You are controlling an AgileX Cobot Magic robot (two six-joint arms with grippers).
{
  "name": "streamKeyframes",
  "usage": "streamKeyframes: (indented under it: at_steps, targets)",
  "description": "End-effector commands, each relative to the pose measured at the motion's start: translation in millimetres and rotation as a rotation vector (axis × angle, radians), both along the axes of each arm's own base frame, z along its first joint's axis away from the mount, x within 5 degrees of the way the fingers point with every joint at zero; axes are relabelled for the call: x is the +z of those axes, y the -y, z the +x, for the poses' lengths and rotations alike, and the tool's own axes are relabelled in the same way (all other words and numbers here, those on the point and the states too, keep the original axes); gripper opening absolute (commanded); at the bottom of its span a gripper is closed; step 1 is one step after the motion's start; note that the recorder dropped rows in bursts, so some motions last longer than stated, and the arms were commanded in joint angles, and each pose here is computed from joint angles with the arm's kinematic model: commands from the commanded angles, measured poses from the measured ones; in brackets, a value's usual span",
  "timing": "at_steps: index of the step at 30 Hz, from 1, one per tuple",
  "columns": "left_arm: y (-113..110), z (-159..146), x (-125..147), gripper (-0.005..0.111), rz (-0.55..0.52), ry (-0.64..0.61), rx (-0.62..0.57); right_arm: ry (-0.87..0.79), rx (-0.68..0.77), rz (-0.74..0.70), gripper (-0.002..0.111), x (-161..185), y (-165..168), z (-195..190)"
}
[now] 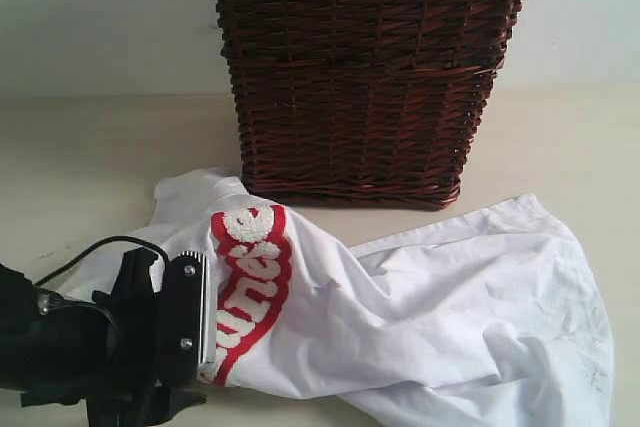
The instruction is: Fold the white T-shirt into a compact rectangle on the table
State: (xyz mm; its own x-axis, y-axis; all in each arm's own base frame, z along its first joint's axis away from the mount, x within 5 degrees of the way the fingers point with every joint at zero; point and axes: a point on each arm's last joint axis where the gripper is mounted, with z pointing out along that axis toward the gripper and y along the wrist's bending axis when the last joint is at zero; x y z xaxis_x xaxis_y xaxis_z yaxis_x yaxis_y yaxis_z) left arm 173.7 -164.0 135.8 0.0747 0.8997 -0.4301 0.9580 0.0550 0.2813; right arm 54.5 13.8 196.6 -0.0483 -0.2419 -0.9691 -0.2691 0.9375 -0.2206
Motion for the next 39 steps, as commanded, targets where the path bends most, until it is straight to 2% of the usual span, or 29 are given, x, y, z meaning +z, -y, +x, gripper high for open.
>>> streamKeyframes:
  at_steps: [1, 3, 5, 11, 14, 16, 18, 20, 21, 23, 27, 31, 33, 36, 39]
  targets:
    - [-3, 9, -17, 0.042, 0.065, 0.022, 0.058, 0.008, -0.005, 0.004, 0.009, -1, 0, 0]
    - [-5, 16, -17, 0.031, 0.09, 0.085, 0.096, 0.008, -0.005, 0.004, 0.009, -1, 0, 0]
    - [-7, 19, -12, 0.0, 0.085, 0.133, 0.116, 0.008, -0.005, 0.004, 0.009, -1, 0, 0]
    - [-9, 19, 21, 0.0, 0.007, 0.25, 0.126, 0.008, -0.005, 0.004, 0.009, -1, 0, 0]
    - [-7, 16, 23, 0.01, -0.012, 0.224, 0.118, 0.008, -0.005, 0.004, 0.009, -1, 0, 0]
    - [-5, 11, 20, 0.024, -0.024, 0.161, 0.082, 0.008, -0.005, 0.004, 0.009, -1, 0, 0]
    - [-2, 5, 16, 0.043, -0.03, 0.096, 0.035, 0.008, -0.005, 0.004, 0.009, -1, 0, 0]
    - [-1, 4, 12, 0.057, -0.016, 0.08, 0.008, 0.008, -0.005, 0.004, 0.009, -1, 0, 0]
    - [-1, 5, 10, 0.061, -0.006, 0.085, 0.01, 0.008, -0.005, 0.004, 0.009, -1, 0, 0]
    - [0, 9, 3, 0.061, 0.022, 0.086, 0.005, 0.008, -0.005, 0.004, 0.009, -1, 0, 0]
    - [7, 19, -16, 0.039, 0.084, 0.065, -0.048, 0.008, -0.005, 0.004, 0.009, -1, 0, 0]
    - [16, 31, -27, 0.027, 0.104, 0.053, -0.046, 0.008, -0.005, 0.004, 0.009, -1, 0, 0]
    - [18, 35, -26, 0.02, 0.101, 0.066, -0.018, 0.008, -0.005, 0.004, 0.009, -1, 0, 0]
    - [18, 37, -14, 0.0, 0.051, 0.078, 0.058, 0.01, -0.005, 0.005, 0.009, 0, 0, 0]
    - [17, 36, 6, 0.0, -0.008, 0.12, 0.09, 0.01, -0.005, 0.005, 0.009, 0, 0, 0]
